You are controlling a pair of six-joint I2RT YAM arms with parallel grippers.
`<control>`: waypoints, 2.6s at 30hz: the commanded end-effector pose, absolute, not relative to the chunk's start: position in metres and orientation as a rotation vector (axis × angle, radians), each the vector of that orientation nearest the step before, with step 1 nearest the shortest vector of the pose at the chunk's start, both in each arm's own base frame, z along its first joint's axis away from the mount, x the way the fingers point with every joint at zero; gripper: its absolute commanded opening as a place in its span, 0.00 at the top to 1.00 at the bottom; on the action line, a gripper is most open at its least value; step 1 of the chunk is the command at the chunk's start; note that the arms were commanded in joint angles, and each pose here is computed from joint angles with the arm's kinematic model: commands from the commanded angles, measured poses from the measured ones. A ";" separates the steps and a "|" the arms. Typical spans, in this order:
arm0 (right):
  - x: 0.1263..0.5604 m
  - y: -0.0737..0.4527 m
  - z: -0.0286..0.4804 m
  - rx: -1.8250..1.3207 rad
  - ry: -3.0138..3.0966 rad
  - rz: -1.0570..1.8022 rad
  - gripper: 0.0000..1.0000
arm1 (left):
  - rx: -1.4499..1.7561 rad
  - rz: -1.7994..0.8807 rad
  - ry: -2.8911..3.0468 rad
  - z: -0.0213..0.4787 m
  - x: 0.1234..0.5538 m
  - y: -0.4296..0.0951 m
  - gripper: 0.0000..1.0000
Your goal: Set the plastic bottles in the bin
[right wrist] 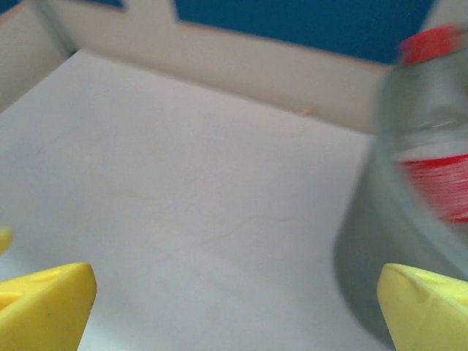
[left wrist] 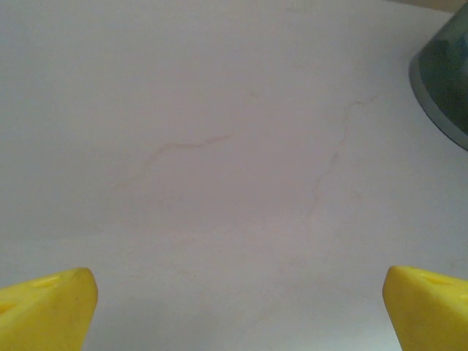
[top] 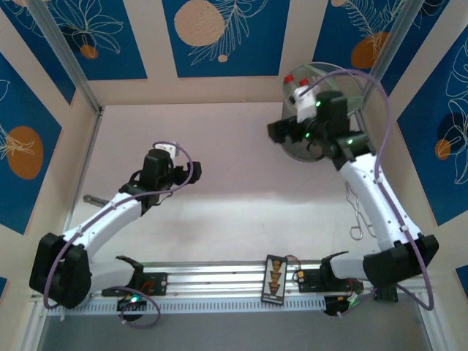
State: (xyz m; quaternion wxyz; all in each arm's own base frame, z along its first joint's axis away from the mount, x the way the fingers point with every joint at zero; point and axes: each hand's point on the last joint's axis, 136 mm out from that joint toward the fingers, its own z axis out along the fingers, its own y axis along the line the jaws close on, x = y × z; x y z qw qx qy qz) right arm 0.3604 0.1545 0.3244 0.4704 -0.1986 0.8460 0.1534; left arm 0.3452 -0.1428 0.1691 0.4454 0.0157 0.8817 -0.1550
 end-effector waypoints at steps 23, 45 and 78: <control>0.375 0.031 0.098 -0.065 2.122 0.008 0.01 | -0.090 0.319 2.046 0.105 0.360 0.020 0.00; 0.395 0.028 0.102 -0.020 1.932 0.096 0.01 | 0.032 0.115 1.930 0.112 0.395 -0.009 0.00; 0.396 0.027 0.093 -0.023 1.954 0.192 0.01 | -0.006 0.143 1.882 0.094 0.393 -0.003 0.00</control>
